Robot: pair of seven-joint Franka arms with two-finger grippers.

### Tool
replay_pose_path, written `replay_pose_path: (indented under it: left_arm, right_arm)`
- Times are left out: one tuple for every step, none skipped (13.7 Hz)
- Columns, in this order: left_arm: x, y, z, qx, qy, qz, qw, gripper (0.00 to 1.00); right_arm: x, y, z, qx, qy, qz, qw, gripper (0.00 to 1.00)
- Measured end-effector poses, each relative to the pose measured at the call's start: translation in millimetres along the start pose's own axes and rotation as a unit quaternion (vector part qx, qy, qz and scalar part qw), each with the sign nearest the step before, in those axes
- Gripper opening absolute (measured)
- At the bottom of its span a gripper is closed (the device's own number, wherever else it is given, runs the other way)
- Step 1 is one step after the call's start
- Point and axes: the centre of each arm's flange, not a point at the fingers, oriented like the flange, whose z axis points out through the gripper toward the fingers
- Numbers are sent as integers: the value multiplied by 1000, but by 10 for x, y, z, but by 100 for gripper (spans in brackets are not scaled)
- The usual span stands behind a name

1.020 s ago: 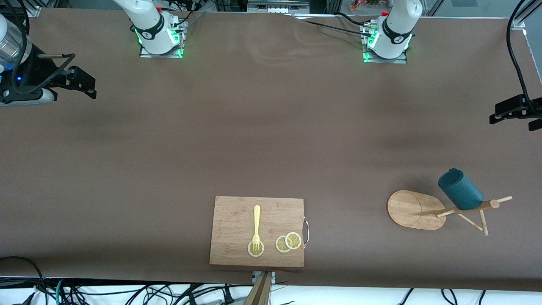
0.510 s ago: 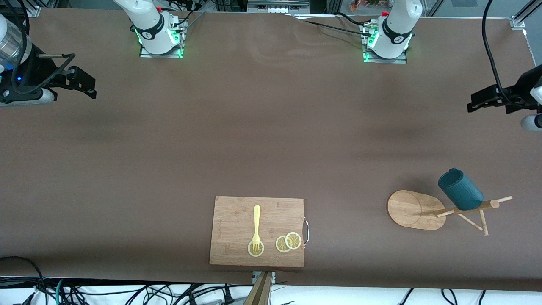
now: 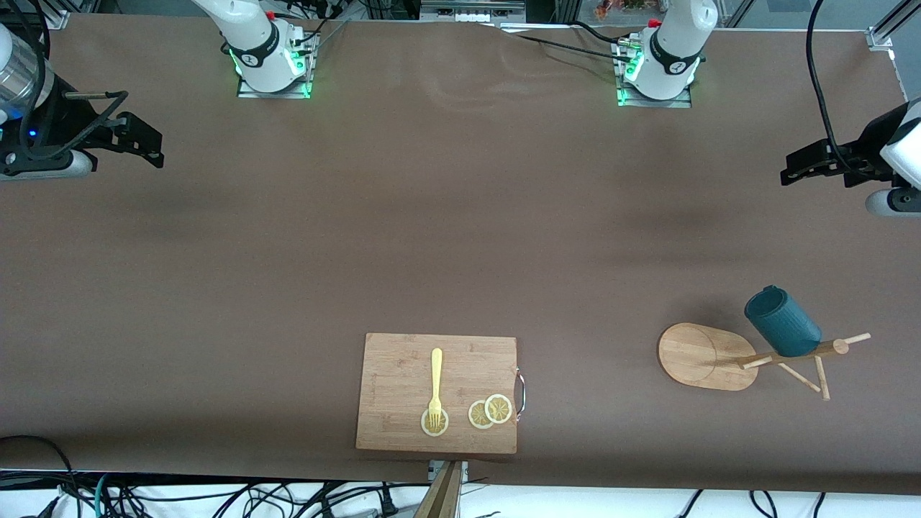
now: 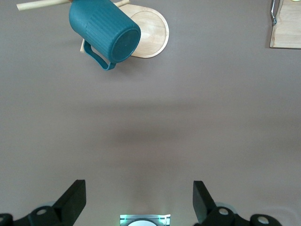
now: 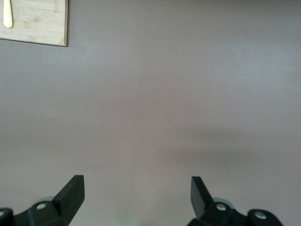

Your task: Pass cup and hang on rack

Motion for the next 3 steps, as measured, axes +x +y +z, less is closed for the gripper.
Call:
replay_pose_path:
  left_arm:
    - [4, 2, 8, 0, -1, 0, 1000, 100]
    - [4, 4, 9, 0, -1, 0, 1000, 100]
    - [4, 7, 9, 0, -1, 1, 1000, 100]
  right_arm:
    - [0, 0, 0, 0, 0, 0, 1000, 100]
    - [0, 0, 0, 0, 0, 0, 1000, 100]
    - [0, 0, 0, 0, 0, 0, 1000, 100]
